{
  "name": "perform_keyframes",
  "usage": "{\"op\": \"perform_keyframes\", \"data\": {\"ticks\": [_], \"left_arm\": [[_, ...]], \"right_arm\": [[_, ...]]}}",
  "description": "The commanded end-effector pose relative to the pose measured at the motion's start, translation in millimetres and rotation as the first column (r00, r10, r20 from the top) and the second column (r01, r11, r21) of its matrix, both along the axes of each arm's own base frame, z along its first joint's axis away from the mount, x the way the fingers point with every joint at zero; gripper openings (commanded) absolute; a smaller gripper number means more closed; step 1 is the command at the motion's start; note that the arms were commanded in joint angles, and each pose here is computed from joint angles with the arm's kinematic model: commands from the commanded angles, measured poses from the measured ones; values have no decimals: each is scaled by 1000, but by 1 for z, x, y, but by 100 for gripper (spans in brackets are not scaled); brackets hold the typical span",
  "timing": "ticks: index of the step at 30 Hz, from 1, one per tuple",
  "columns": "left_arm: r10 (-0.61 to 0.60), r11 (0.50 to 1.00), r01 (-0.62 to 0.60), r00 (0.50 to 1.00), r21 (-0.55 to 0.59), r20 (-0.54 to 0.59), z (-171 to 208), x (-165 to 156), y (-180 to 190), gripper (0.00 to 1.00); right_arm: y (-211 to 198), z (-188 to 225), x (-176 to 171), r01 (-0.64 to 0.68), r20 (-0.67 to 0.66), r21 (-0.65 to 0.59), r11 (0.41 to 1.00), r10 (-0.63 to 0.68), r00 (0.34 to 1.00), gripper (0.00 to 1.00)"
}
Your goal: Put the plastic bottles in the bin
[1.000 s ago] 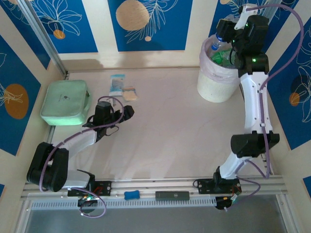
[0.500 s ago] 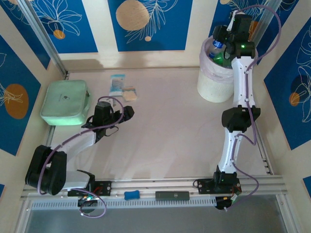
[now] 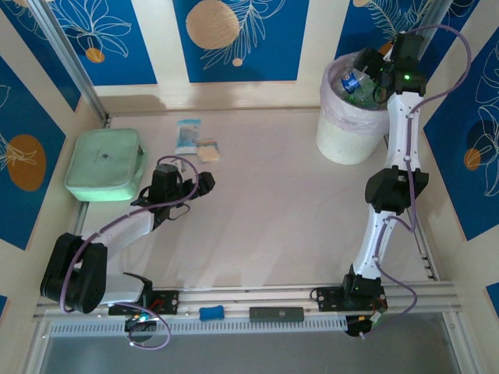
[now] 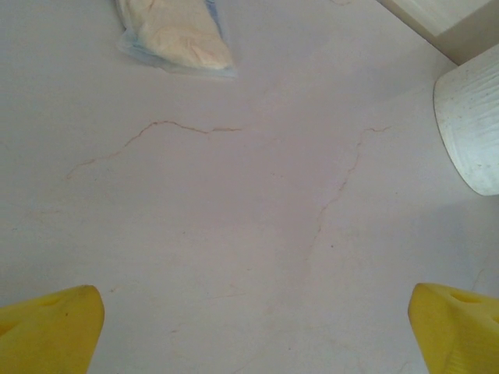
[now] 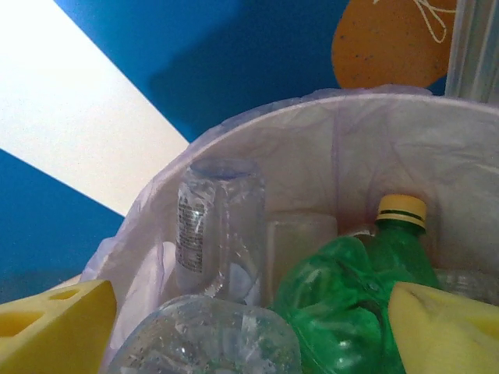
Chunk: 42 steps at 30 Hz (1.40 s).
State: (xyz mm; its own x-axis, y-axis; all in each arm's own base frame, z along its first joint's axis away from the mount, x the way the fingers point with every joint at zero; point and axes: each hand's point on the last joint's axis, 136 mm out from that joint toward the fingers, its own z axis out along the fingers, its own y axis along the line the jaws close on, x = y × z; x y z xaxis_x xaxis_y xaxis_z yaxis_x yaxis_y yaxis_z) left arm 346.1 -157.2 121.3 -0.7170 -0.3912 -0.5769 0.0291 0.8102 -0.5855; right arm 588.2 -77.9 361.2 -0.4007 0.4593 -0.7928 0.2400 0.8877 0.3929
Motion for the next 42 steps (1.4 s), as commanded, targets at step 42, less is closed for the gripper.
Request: {"op": "perform_keyframes", "data": {"ticks": [42], "left_arm": [[220,501,-475,878,723,425,39,34,169,100]], "right_arm": [[96,-246,-185,-181,-112,-344,921,151,982,99]]}}
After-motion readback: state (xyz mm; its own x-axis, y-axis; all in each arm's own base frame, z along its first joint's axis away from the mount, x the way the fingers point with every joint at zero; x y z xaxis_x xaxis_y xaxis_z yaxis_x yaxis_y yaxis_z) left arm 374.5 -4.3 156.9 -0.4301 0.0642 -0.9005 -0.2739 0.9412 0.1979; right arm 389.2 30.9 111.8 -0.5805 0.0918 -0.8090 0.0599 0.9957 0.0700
